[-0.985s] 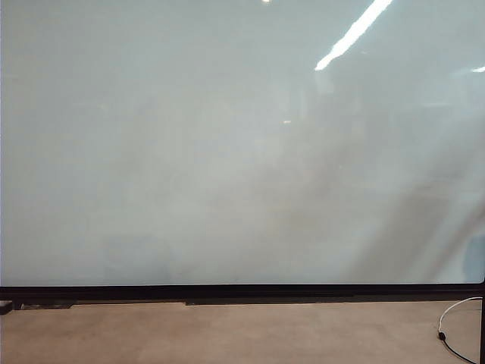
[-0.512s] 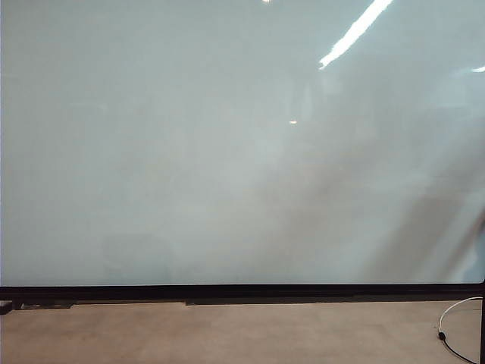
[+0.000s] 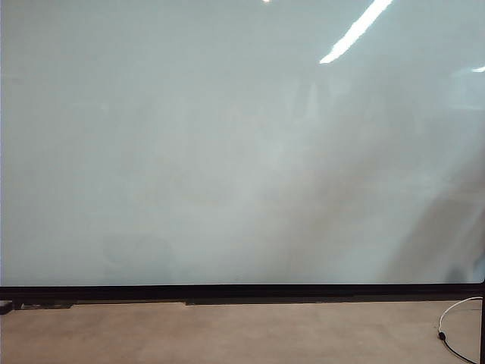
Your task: Pick up the pen on the shelf to the right of the whiteboard and draw a check mark.
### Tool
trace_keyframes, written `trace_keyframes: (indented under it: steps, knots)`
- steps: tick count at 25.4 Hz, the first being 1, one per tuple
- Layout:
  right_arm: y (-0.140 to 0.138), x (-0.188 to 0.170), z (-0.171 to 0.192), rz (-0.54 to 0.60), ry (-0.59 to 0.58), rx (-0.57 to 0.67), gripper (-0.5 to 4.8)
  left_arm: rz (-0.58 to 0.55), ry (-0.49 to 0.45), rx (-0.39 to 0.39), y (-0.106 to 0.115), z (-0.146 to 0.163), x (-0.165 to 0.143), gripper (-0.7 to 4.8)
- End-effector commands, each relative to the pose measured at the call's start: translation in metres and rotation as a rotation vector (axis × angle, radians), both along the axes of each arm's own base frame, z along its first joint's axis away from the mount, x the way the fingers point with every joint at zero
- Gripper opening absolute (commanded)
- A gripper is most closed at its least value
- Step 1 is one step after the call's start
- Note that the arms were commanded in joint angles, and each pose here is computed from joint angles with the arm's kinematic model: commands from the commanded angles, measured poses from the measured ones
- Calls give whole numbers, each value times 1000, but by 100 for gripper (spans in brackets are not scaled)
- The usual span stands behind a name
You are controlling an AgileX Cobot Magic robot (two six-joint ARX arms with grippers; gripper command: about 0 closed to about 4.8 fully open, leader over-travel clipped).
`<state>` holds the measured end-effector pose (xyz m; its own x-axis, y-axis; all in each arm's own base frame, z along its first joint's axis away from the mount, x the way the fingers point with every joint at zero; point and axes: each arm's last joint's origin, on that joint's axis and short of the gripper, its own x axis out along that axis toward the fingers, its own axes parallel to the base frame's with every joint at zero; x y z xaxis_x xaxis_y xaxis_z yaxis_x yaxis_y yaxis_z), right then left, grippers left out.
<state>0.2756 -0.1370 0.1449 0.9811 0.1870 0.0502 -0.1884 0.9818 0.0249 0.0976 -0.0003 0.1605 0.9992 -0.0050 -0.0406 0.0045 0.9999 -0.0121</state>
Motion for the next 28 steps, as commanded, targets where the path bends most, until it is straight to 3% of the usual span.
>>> trace_keyframes:
  steps: [1, 28]
  knots:
    - [-2, 4, 0, 9, -28, 26, 315, -1, -15, 4, 0, 2, 0, -4]
    - [-6, 29, -1, 72, -38, 60, 315, -1, -15, 4, 0, 2, 0, -4]
